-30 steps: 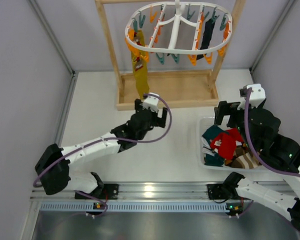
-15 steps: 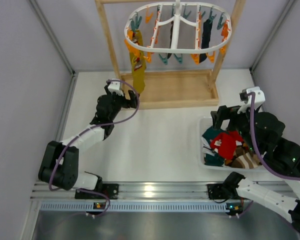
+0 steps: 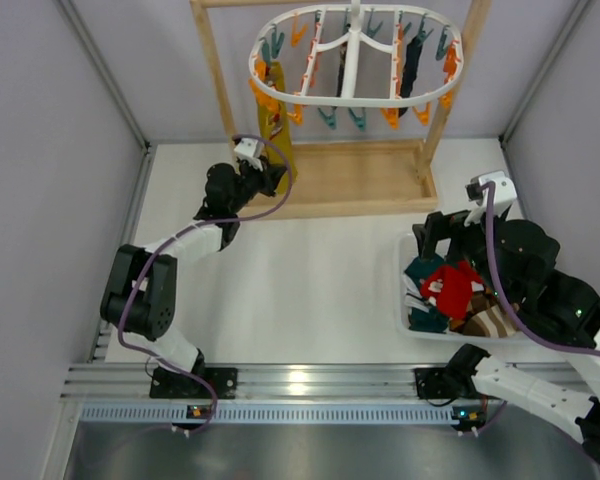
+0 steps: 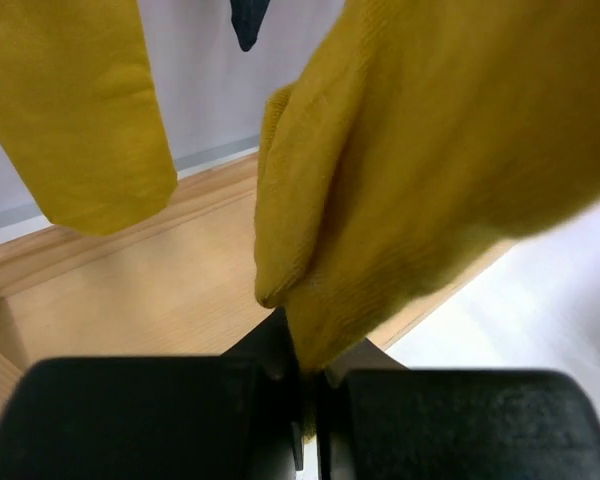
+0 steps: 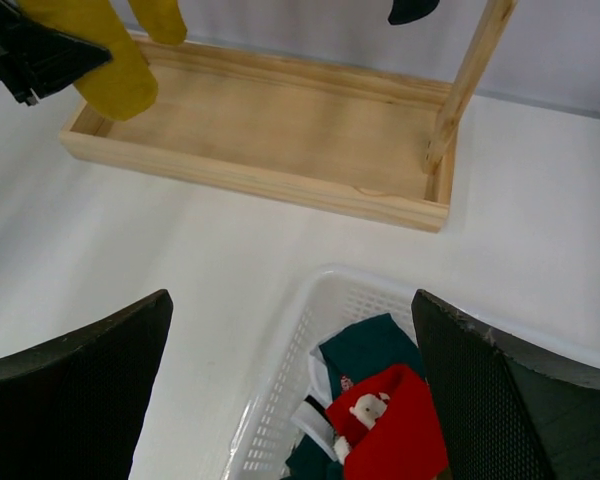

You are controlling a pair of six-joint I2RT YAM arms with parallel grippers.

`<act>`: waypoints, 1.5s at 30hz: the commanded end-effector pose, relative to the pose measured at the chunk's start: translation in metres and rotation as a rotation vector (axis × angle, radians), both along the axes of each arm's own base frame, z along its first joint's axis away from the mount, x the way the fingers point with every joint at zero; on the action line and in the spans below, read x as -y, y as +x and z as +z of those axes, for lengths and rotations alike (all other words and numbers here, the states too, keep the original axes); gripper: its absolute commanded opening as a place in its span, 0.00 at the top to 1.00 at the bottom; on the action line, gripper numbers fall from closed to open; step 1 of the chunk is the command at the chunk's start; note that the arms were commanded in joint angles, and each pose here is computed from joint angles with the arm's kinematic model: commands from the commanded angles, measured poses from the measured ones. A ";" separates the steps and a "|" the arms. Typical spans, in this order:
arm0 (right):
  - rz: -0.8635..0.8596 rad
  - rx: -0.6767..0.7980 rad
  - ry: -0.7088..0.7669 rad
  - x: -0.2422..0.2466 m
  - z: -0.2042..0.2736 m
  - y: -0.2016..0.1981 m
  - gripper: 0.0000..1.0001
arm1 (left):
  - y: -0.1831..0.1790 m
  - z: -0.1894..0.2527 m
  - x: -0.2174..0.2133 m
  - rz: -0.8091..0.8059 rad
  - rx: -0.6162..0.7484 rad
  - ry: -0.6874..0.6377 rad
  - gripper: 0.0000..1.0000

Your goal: Remove the socks clipped to the hanger

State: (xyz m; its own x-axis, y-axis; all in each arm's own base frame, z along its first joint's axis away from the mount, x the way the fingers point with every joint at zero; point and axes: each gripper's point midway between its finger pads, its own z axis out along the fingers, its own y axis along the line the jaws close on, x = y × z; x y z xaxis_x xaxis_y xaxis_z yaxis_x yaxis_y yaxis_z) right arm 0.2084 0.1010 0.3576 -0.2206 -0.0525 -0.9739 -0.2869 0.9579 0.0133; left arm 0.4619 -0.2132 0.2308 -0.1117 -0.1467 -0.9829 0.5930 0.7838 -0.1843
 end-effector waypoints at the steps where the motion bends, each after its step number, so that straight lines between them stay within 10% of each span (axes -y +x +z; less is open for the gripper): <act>1: 0.046 0.062 0.082 -0.015 0.023 0.004 0.00 | -0.009 0.032 0.017 0.001 0.104 -0.025 1.00; 26: 0.185 0.152 0.150 -0.091 0.163 0.050 0.03 | -0.125 0.061 0.145 0.358 0.168 0.282 1.00; 45: 0.009 0.075 -0.197 -0.132 0.119 0.134 0.19 | -0.146 0.053 0.214 0.285 0.232 0.394 1.00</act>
